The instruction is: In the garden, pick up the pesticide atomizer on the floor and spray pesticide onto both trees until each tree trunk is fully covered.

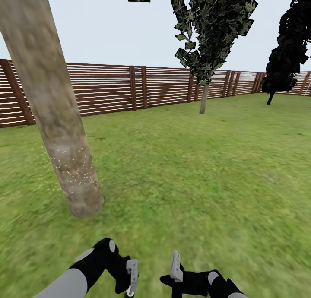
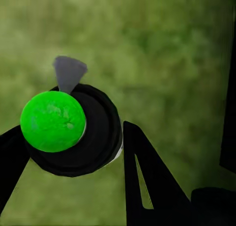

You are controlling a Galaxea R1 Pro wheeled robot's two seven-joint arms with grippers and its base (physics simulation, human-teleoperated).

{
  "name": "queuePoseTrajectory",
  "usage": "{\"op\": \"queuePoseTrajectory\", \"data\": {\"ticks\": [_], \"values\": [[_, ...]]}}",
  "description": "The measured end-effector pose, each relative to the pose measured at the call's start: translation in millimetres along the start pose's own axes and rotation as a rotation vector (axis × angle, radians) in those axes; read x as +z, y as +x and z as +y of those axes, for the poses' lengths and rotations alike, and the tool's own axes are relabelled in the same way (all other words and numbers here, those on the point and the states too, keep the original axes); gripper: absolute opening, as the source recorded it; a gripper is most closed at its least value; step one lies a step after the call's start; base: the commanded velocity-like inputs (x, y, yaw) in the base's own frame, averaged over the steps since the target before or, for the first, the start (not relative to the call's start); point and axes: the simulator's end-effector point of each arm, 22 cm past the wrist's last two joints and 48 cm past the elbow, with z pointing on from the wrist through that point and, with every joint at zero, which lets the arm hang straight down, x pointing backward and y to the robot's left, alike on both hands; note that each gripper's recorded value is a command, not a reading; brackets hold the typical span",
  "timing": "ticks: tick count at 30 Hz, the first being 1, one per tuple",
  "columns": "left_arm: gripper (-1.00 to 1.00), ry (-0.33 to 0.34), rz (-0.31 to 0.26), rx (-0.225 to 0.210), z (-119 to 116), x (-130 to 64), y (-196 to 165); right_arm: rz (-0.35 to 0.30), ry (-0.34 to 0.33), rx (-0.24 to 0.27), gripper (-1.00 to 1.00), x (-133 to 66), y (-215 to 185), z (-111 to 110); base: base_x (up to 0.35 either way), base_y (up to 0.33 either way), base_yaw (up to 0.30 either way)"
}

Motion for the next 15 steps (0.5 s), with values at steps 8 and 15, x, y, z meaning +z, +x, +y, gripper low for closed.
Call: {"op": "queuePoseTrajectory", "data": {"ticks": [8, 15], "values": [[-1.0, 0.02, 0.009, 0.033, -13.0, 13.1, -30.3, -0.021, 0.007, -0.017, -1.0, 4.7, -16.6, -11.0, 0.0, 0.0, 0.0], [-1.0, -0.022, 0.024, 0.007, -4.2, 13.7, -27.0, -0.046, -0.002, -0.027, -1.0, 15.8, -33.7, -8.8, 0.0, 0.0, 0.0]]}}
